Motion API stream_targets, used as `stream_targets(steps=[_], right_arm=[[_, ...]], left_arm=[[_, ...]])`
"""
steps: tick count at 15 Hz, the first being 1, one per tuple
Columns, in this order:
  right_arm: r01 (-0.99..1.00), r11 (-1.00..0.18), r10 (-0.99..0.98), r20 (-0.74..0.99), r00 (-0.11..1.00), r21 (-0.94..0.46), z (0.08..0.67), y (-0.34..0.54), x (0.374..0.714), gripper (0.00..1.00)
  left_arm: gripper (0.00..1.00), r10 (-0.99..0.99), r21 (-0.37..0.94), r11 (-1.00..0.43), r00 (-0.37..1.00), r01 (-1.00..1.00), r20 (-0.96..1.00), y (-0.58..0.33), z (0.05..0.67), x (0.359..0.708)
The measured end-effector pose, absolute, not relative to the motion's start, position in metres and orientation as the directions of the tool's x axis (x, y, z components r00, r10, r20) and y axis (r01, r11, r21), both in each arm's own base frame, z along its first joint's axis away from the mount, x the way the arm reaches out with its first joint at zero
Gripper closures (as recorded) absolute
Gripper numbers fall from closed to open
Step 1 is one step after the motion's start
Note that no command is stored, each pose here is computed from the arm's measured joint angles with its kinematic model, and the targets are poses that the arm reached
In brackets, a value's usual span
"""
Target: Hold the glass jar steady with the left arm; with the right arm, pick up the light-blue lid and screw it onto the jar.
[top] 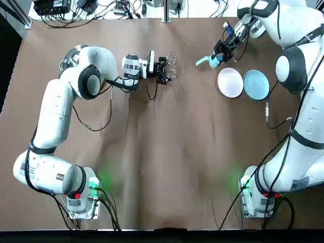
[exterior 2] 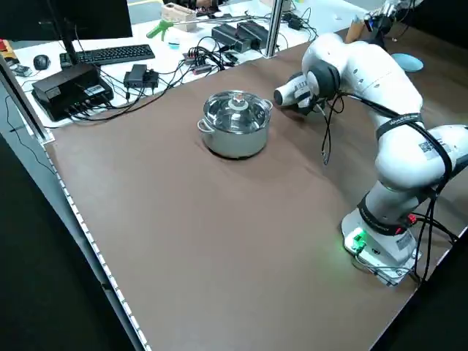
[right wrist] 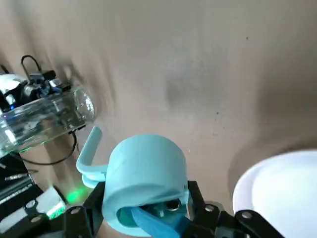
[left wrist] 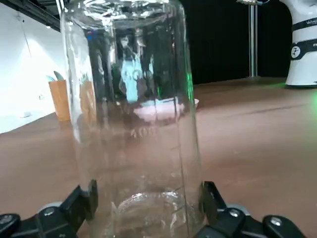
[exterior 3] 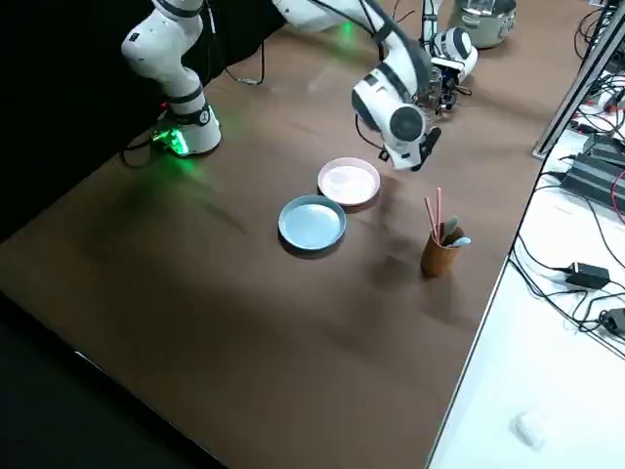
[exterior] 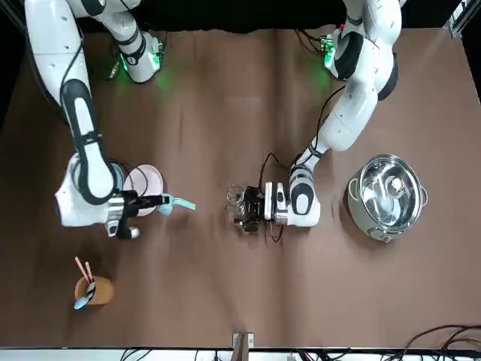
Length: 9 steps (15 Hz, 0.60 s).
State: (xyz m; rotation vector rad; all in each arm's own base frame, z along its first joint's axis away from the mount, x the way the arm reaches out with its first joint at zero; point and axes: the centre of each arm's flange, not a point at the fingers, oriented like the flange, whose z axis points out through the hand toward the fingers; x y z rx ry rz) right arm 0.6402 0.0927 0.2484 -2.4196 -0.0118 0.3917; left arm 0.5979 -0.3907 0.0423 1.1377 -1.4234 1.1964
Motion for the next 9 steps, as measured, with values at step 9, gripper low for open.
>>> stream_targets(steps=[9], right_arm=[[-0.183,-0.887,0.033,-0.455,0.89,-0.423,0.376,0.085,0.667,0.31]], left_arm=[[0.05,-0.085,-0.134,0.096,-0.142,-0.986,0.986,-0.391,0.042,0.598]])
